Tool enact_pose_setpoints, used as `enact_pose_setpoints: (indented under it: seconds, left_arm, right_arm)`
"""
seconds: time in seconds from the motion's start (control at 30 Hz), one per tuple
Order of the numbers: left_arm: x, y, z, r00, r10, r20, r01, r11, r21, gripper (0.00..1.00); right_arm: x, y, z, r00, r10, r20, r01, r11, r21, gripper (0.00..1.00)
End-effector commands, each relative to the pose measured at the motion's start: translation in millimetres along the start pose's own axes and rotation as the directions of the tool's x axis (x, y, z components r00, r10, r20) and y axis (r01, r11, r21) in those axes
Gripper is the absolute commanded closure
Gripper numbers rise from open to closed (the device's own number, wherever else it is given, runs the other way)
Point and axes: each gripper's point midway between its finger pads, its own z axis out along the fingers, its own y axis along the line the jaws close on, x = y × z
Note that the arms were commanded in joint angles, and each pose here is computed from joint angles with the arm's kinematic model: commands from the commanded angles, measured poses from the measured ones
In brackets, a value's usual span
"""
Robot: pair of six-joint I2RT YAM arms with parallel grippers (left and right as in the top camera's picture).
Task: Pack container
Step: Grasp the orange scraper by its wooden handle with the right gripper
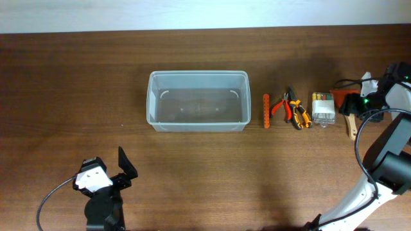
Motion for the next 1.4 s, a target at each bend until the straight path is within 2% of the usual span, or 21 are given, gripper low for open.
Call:
enact_pose_setpoints:
  seconds: [0.0, 0.13, 0.63, 0.73, 0.83, 1.17, 1.37]
  left_arm:
    - [0.9, 0.0, 0.0, 1.000, 0.009, 0.001, -0.009, 1.000, 0.000, 0.01]
    - [0.9, -0.1, 0.0, 1.000, 0.009, 0.001, -0.009, 1.000, 0.000, 0.01]
    - [0.9, 0.0, 0.0, 1.000, 0.009, 0.001, -0.009, 1.000, 0.000, 0.01]
    - [0.9, 0.0, 0.0, 1.000, 0.009, 0.001, -0.009, 1.000, 0.000, 0.01]
    - [0.9, 0.0, 0.0, 1.000, 0.009, 0.001, -0.009, 1.000, 0.000, 0.01]
    - [0.9, 0.0, 0.0, 1.000, 0.009, 0.001, -0.009, 1.000, 0.000, 0.01]
    - [0.9, 0.0, 0.0, 1.000, 0.009, 0.001, -0.009, 1.000, 0.000, 0.01]
  right_arm:
    - [3.9, 1.7, 6.1, 1.000, -0.003, -0.008, 0.003, 1.000, 0.002, 0.35]
    - [0.6, 3.2, 7.0, 1.000, -0.010, 0.004, 0.010, 1.000, 0.005, 0.39]
    - [-2.3, 4.3, 18.8, 1.000, -0.009, 0.022, 0.009, 1.000, 0.017, 0.39]
    - [-0.8, 3.5, 22.0, 1.000, -0.008, 0.015, 0.008, 1.000, 0.019, 0.42]
    - [0.0, 0.0, 25.2, 1.000, 0.013, 0.010, -0.014, 0.999, 0.036, 0.49]
    - [10.2, 0.6, 40.5, 0.999, 0.026, -0.035, -0.025, 0.999, 0.024, 0.51]
    - [10.3, 0.6, 40.5, 0.999, 0.026, -0.036, -0.025, 0.999, 0.024, 0.60]
